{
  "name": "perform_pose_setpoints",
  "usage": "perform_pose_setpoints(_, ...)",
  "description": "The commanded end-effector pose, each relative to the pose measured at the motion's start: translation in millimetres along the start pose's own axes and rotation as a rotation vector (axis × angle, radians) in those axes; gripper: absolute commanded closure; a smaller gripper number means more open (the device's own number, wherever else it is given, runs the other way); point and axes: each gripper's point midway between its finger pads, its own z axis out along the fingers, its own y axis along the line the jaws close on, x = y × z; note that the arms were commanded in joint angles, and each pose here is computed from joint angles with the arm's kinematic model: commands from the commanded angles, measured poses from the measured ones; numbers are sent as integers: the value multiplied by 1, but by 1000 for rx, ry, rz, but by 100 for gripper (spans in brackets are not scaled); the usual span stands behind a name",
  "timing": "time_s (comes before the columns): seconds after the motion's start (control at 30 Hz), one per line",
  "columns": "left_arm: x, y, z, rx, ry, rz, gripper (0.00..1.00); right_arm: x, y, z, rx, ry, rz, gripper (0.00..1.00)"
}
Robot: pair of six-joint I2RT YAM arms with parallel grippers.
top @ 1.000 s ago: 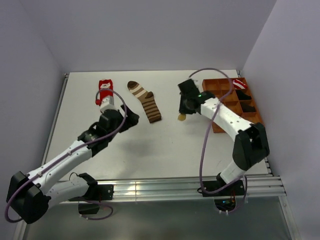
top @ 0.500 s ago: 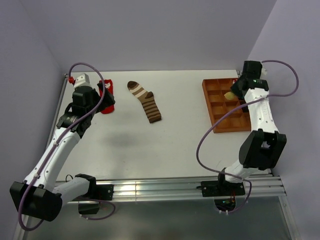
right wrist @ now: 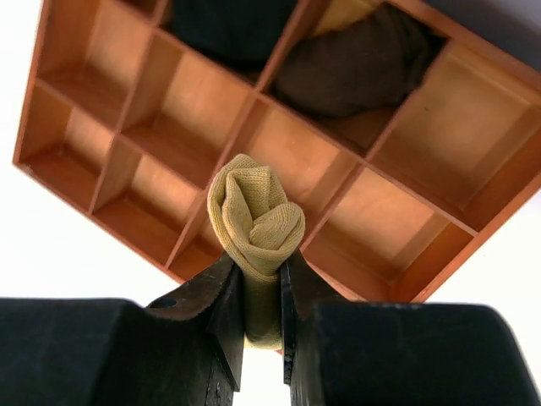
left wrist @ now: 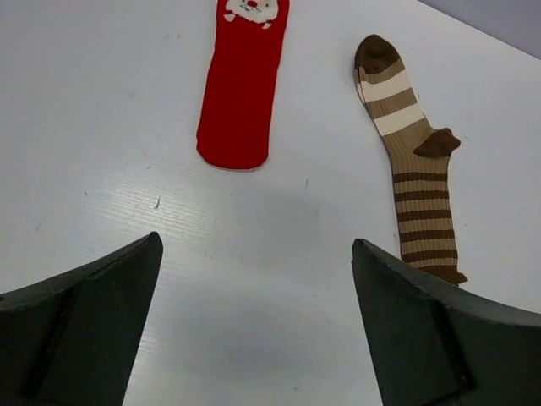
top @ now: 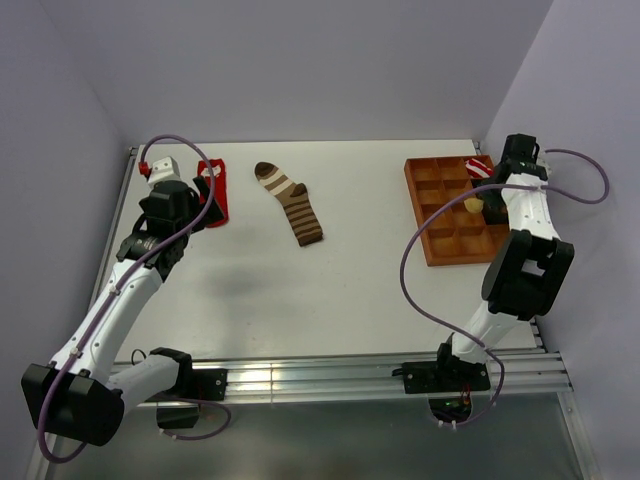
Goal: Roll the socks
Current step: Place the sock in the storage box.
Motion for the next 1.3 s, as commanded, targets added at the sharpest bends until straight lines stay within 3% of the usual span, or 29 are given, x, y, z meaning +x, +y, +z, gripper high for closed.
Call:
perform_pose_setpoints(0.0,-11,5,-4,-16,-48,9,1,-6,-18,8,49,-31,95,100)
perform_pose_setpoints(0.13,-11,5,-5,-15,-51,8,0,-6,-58,17,145,-46,170,100)
perform_pose_setpoints(0.6,-5,1,-2,7,-37,9,0,-16,-108,18,214,-136,287,100)
perform_pose_setpoints(0.87,-1,0,3,14,-24,13,1,1,-78,21,81,-59,129,100)
perform_pose_setpoints(1.27,0,2,5,2,-23,23,1,24,-40,24,42,-12,-99,100)
